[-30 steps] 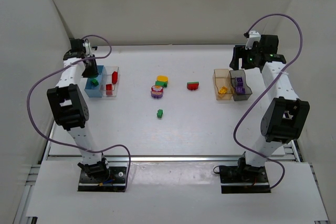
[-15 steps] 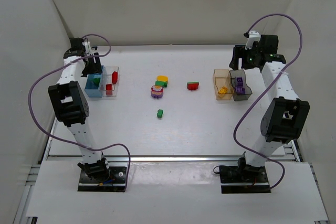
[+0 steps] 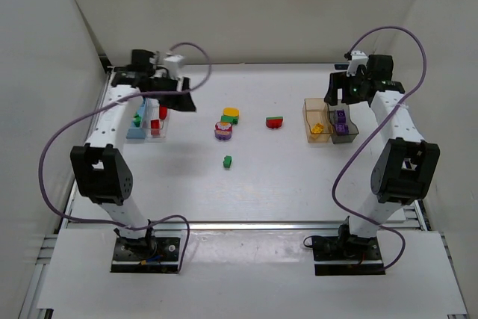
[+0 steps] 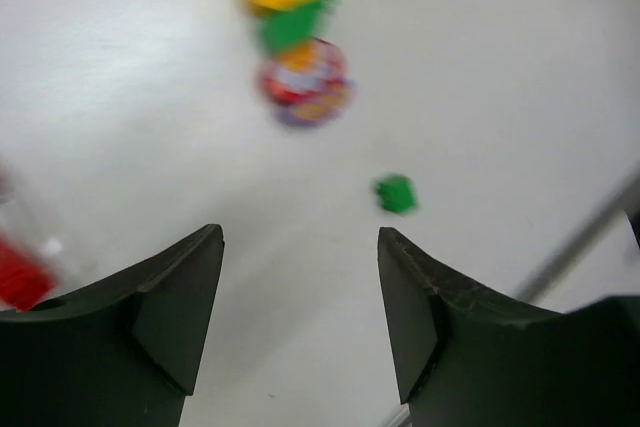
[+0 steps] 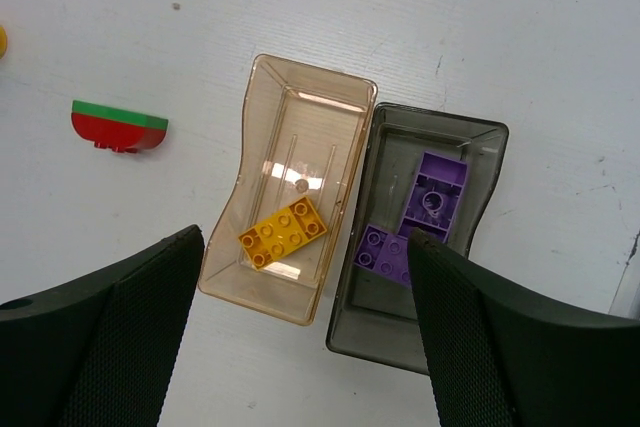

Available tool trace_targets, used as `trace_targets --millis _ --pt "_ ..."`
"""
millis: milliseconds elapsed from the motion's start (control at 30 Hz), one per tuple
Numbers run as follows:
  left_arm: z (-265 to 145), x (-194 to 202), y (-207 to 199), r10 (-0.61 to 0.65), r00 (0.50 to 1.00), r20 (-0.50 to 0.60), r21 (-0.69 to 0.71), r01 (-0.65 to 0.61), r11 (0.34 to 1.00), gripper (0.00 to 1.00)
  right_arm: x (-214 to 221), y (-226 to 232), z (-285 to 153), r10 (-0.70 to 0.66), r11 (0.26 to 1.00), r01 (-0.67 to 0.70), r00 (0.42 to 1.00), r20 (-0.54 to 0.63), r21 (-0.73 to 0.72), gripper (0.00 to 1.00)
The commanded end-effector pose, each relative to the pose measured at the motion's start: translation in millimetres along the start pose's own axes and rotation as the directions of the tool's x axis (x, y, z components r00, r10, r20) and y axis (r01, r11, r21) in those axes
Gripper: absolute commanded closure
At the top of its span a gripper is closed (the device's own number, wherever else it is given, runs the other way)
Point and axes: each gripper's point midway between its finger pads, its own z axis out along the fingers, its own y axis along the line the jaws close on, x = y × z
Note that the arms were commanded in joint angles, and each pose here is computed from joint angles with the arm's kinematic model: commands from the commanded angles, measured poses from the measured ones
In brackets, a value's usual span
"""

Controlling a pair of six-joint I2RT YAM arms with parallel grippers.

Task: Sort the legos into containers by color

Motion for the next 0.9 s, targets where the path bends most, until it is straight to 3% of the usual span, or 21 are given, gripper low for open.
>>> trace_targets --millis 0,67,200,367,533,700,867 --pt "5 62 -105 0.181 0.971 -0.159 0.330 -0.120 0.936 0.27 -16 12 -19 -0.046 0.999 0.047 0.997 0.062 -0.023 0.14" --pt "11 80 -127 0.293 0.940 -0.176 0.388 -0.208 0.898 0.27 -16 14 -24 -0.050 0.998 0.052 0.996 0.068 -0.026 0.14" --pt "25 123 -161 0.425 0.868 -0.258 0.518 -0.247 0.819 0.26 -14 18 -33 -0.059 0.998 0.061 0.996 0.074 -0.023 0.13" --pt "54 133 -158 0.482 0.818 -0.313 0.451 -0.318 0.834 0.30 -11 24 -43 -0.067 0.997 0.069 0.994 0.082 -0.023 0.13" --pt "74 138 -162 0.405 0.832 -0.378 0.287 -0.311 0.906 0.38 -8 26 -52 -0.089 0.996 0.090 0.992 0.089 -0.009 0.13" --pt "80 161 -150 0.249 0.859 -0.447 0.074 -0.242 0.967 0.34 -3 27 -60 -0.097 0.995 0.097 0.991 0.091 0.006 0.12" --pt "91 159 -135 0.127 0.885 -0.449 -0.094 -0.187 0.978 0.32 4 31 -66 -0.095 0.995 0.095 0.991 0.090 0.001 0.12"
